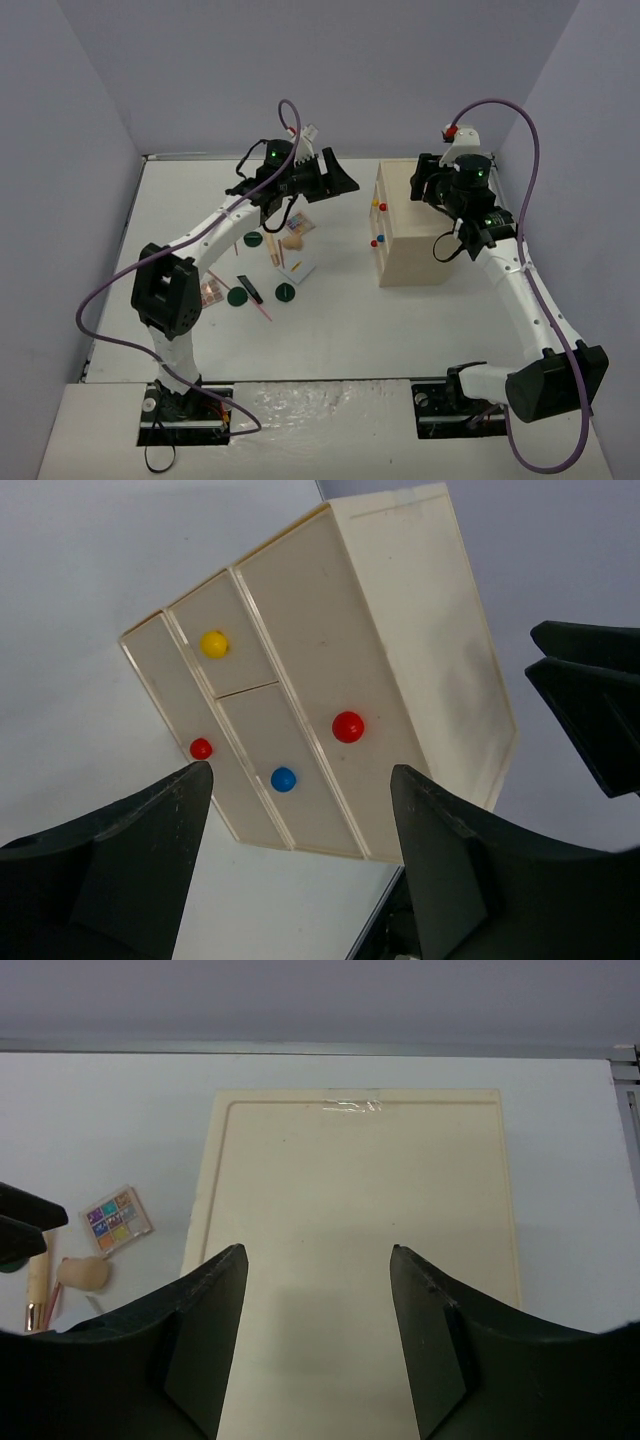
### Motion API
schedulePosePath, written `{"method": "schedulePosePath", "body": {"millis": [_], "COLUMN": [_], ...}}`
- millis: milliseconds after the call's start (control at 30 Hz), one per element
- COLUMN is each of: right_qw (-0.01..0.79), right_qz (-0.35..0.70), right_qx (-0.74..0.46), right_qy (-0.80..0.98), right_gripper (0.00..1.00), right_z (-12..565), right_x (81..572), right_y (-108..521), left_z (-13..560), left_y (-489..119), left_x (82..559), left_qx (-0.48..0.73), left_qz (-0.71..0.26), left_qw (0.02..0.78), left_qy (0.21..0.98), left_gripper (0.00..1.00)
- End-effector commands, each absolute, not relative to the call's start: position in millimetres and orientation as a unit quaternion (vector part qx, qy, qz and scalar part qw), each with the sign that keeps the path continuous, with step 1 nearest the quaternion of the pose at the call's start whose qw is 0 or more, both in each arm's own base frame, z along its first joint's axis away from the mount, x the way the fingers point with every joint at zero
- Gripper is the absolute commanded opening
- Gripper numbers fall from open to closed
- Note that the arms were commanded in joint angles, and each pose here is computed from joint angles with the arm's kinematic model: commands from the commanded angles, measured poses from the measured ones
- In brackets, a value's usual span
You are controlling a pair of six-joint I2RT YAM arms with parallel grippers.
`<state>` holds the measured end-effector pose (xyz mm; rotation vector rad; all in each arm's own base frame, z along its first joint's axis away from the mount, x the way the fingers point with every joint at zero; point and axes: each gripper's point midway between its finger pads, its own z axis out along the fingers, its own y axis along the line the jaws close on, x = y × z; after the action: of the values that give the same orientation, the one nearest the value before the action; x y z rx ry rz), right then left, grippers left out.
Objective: Organize the makeup
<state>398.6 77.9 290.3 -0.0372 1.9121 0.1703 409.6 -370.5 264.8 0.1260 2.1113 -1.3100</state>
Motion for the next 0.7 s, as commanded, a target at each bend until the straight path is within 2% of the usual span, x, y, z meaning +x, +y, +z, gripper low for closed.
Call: {"method": "schedulePosePath", "body": {"millis": [0,200,400,667], "right_qw": [0.602,0.591,0.577,0.562], "right_qz": [0.075,0.062,0.056,0.059], "right_qx": [-0.025,-0.023,-0.023,-0.021], "right_qy": [0.795,0.804,0.814,0.824], "right_gripper": [0.56,0.57,0.67,0.67], "right_z": [299.0,278.2,254.9,232.7], "right_x": [410.4,410.2,408.7,403.2], "right_y": [82.3,77.6,75.9,76.0], "left_z": [333.7,317.1,307.0,292.9], "left_y": [-398.8,-426.8,-439.4,-443.0], "left_x": [404.0,395.4,389.3,389.3], "left_qx": [0.076,0.085,0.091,0.092], "left_qz": [-0.566,-0.578,-0.586,-0.587], "left_qw": [0.36,0.334,0.319,0.315], "left_qy": [0.738,0.74,0.739,0.74], "left_gripper": [0.65,0.62,0.59,0.54]}}
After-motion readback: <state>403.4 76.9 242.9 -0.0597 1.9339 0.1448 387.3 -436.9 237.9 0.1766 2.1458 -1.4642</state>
